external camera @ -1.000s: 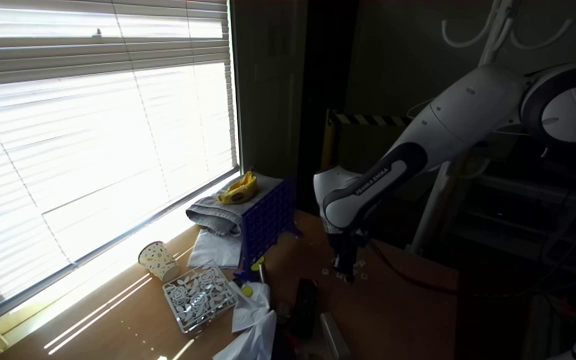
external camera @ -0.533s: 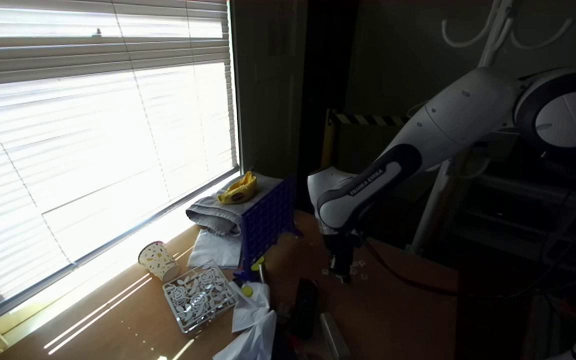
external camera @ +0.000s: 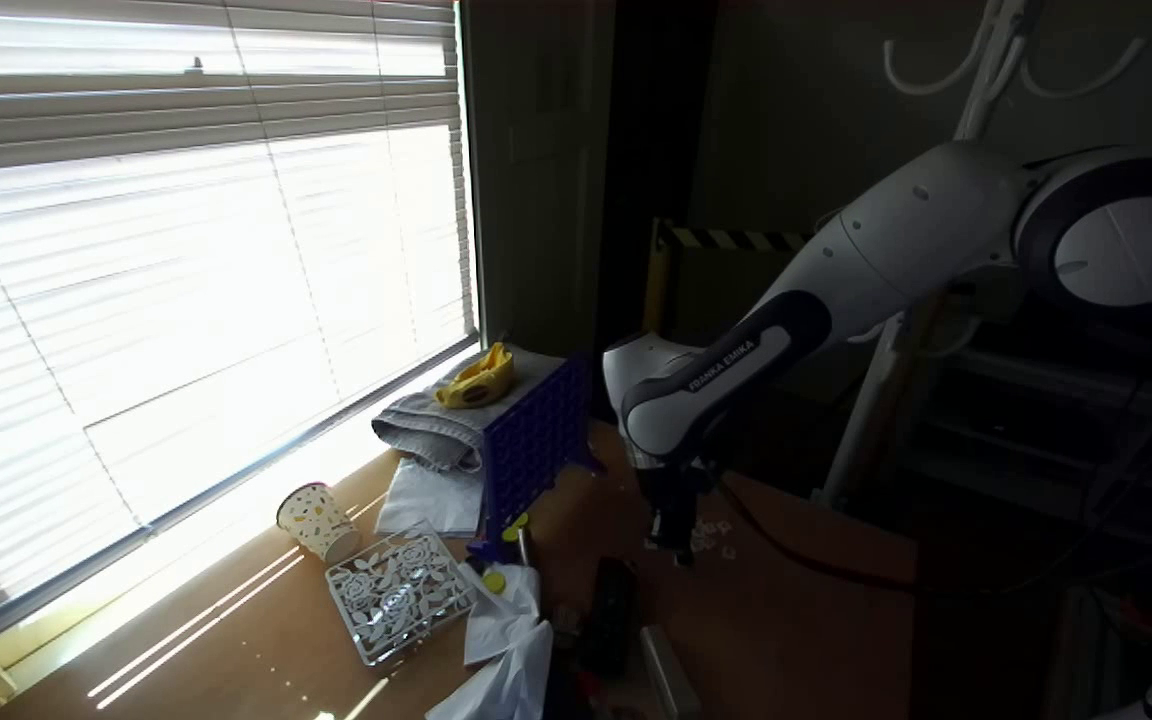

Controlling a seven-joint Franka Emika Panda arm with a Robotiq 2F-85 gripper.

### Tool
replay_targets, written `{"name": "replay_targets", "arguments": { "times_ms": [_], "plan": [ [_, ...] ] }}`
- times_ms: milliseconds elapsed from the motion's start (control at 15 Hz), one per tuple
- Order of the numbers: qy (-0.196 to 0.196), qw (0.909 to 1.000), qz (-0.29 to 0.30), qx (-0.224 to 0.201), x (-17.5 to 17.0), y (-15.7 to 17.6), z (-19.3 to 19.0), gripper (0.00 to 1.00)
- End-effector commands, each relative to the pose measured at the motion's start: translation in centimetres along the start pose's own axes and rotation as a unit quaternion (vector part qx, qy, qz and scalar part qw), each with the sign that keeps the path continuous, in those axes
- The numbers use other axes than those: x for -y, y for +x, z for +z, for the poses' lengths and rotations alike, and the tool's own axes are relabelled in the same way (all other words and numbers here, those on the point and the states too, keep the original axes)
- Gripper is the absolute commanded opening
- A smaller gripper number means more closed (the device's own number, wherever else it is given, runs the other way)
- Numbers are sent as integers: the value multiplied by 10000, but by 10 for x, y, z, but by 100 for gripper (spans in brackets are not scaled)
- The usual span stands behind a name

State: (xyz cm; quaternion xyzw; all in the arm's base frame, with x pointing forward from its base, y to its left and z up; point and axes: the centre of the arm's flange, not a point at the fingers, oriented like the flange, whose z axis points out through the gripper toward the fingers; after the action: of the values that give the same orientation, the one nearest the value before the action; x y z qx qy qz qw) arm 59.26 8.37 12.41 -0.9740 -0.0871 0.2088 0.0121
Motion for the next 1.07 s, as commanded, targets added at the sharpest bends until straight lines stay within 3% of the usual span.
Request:
{"name": "replay_targets", "arguments": {
  "times_ms": [0,667,1000],
  "plan": [
    [-89,9999,-98,54,0,20,4,0],
    [-241,9996,-127,48,-16,24,-3,0],
    [-533,9977,-397,90,-29,23,-7,0]
  ]
}}
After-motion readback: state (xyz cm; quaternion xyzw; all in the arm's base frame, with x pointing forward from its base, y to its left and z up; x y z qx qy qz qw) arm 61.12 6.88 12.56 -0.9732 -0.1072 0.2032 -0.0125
